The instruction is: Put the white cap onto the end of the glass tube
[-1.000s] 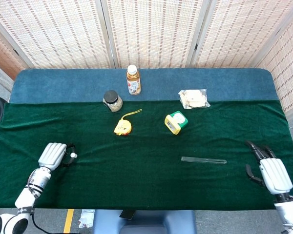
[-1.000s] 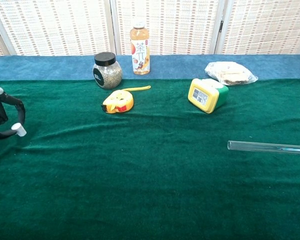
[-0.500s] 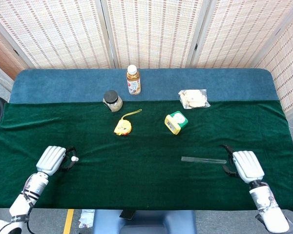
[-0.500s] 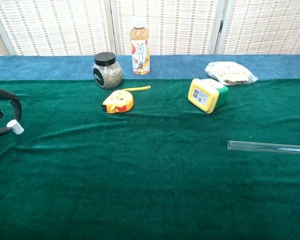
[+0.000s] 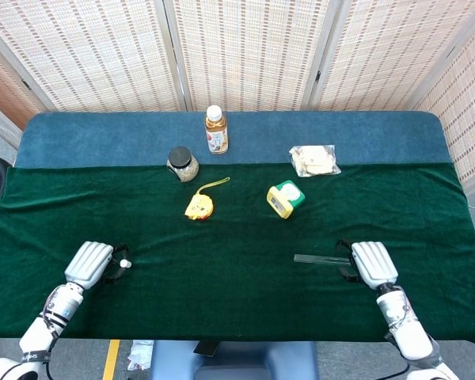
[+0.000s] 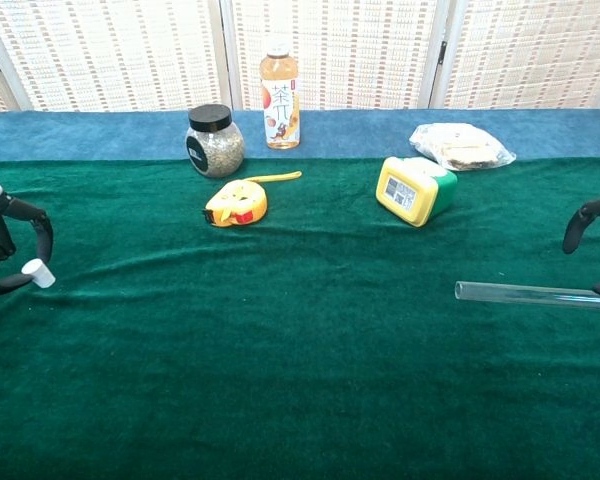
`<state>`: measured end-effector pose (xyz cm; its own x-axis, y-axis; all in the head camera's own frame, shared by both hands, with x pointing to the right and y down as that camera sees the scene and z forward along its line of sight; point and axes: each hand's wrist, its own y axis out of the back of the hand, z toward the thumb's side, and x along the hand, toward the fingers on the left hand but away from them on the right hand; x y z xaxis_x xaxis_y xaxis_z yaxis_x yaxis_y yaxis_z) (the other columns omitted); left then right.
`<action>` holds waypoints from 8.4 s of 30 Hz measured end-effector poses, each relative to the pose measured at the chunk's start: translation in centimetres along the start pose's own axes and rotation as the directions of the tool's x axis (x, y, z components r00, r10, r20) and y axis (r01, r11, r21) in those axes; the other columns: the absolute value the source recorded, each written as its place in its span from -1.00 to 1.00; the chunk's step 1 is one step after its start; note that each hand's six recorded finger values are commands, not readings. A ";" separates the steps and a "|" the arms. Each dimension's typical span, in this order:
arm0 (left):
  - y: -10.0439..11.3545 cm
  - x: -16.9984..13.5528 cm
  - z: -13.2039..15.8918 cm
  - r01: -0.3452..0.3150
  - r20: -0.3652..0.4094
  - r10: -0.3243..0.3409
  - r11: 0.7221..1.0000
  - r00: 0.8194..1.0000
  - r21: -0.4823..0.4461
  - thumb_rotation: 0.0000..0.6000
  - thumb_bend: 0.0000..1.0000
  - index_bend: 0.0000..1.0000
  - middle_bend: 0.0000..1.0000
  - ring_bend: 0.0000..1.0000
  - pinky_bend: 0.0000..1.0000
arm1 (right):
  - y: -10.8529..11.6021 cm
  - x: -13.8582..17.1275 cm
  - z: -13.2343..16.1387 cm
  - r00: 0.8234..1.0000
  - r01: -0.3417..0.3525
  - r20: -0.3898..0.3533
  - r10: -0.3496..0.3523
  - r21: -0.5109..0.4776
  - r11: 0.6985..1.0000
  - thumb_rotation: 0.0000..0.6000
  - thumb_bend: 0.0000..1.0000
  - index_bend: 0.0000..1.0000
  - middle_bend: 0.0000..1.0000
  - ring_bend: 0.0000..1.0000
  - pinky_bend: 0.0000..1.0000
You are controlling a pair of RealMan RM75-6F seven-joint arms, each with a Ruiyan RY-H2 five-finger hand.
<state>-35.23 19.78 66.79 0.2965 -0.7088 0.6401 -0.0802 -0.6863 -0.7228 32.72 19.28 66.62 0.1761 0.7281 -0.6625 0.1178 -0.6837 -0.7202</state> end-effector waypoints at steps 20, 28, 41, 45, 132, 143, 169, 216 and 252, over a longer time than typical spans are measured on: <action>-0.8 0.0 -0.5 0.017 -0.007 -0.018 1.000 1.000 -0.005 1.00 0.00 0.08 1.00 0.75 0.61 | -3.1 -3.3 1.0 0.996 -0.093 0.014 0.093 -0.012 0.996 1.00 -0.30 -0.11 0.82 1.00 1.00; -0.9 0.0 -0.7 0.020 -0.012 -0.020 1.000 1.000 -0.006 1.00 0.00 0.08 1.00 0.75 0.61 | -3.3 -3.7 0.9 0.994 -0.110 0.027 0.110 -0.004 0.994 1.00 -0.30 -0.09 0.82 1.00 1.00; -1.2 0.1 -0.9 0.027 -0.018 -0.027 1.000 0.999 -0.006 1.00 0.01 0.08 1.00 0.75 0.61 | -3.3 -3.9 0.9 0.992 -0.122 0.034 0.122 0.003 0.993 1.00 -0.10 -0.01 0.83 1.00 1.00; -1.3 0.1 -0.9 0.029 -0.019 -0.029 1.000 0.999 -0.004 1.00 0.01 0.08 1.00 0.75 0.61 | -3.3 -4.0 0.9 0.992 -0.125 0.035 0.125 0.007 0.992 1.00 -0.05 0.02 0.83 1.00 1.00; 9.1 0.4 14.2 -0.267 0.314 0.425 0.858 0.849 -0.438 1.00 0.09 0.14 1.00 0.75 0.61 | 0.8 -6.9 23.8 0.902 -0.117 -0.400 -0.165 -0.593 0.797 1.00 0.40 0.79 1.00 1.00 1.00; 8.8 0.6 14.4 -0.263 0.314 0.418 0.862 0.853 -0.433 1.00 0.09 0.14 1.00 0.75 0.61 | 0.6 -7.0 24.1 0.902 -0.121 -0.401 -0.161 -0.590 0.798 1.00 0.40 0.79 1.00 1.00 1.00; 8.6 0.8 14.6 -0.252 0.317 0.409 0.865 0.856 -0.434 1.00 0.09 0.14 1.00 0.75 0.61 | 0.1 -7.1 24.4 0.904 -0.122 -0.399 -0.156 -0.589 0.799 1.00 0.40 0.79 1.00 1.00 1.00; 7.4 1.4 14.3 -0.288 0.313 0.376 0.912 0.872 -0.292 1.00 0.02 -0.72 0.85 0.52 0.59 | -0.7 -7.2 25.6 0.914 -0.126 -0.382 -0.135 -0.585 0.802 1.00 0.41 0.81 1.00 1.00 1.00; 6.8 0.7 3.3 -0.231 0.032 0.247 0.939 0.968 -0.256 1.00 -0.27 -1.00 -0.44 -0.70 -0.63 | -5.2 -8.8 17.8 0.981 -0.093 -0.179 0.072 -0.114 0.989 1.00 0.09 -0.46 1.00 1.00 1.00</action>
<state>-32.40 15.20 61.42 0.2980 -0.8509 0.4327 -0.3875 -0.5221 -0.7598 13.16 17.32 72.50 0.3566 0.6565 -0.6647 0.2110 -0.7497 -0.6272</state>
